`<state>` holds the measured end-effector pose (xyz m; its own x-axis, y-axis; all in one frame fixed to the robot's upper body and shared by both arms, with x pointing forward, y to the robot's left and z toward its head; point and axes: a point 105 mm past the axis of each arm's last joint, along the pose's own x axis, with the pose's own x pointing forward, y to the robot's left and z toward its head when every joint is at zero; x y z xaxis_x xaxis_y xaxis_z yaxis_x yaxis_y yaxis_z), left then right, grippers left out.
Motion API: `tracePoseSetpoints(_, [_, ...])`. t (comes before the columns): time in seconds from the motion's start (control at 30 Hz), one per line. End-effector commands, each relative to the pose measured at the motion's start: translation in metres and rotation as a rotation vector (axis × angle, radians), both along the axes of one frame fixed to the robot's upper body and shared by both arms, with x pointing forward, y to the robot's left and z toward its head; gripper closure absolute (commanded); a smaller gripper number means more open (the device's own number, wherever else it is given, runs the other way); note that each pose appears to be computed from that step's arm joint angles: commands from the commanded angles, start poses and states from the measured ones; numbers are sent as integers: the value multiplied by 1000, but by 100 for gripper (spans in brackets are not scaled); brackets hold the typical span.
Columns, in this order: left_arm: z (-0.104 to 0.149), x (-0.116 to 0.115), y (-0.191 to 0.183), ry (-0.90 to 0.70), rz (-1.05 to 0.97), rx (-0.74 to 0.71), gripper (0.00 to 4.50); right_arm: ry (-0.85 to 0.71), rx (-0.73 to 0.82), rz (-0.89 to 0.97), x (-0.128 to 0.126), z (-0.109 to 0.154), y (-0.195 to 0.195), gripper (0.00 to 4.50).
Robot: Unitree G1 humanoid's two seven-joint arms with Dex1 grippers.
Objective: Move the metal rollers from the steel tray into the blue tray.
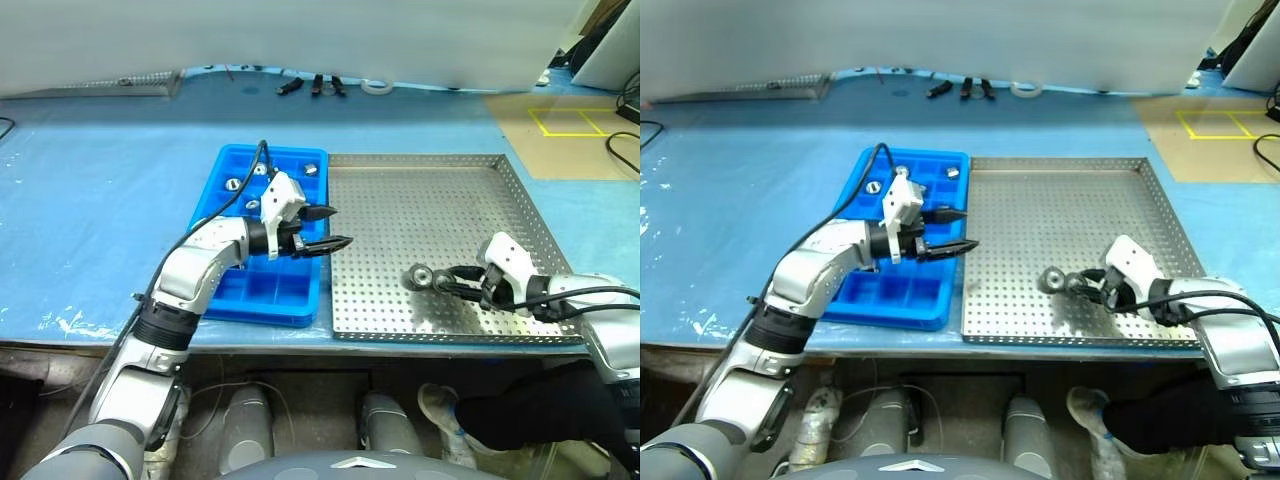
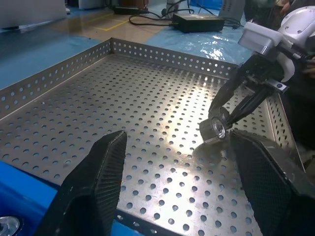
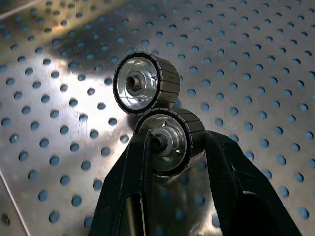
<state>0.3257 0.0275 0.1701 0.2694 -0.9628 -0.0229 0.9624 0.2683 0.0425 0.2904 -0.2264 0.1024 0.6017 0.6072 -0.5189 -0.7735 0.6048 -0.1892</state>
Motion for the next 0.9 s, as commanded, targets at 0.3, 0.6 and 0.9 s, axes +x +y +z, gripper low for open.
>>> tracePoseSetpoints(0.3, [-2, 5, -23, 255, -191, -94, 99, -234, 108, 149, -5, 69, 56, 329])
tracePoseSetpoints(0.6, [-6, 0, -35, 307, -249, -106, 99, -281, 116, 169, -12, 83, 67, 329])
tracePoseSetpoints(0.9, [-2, 0, -40, 293, -245, -123, 118, -277, 122, 177, -12, 83, 75, 329])
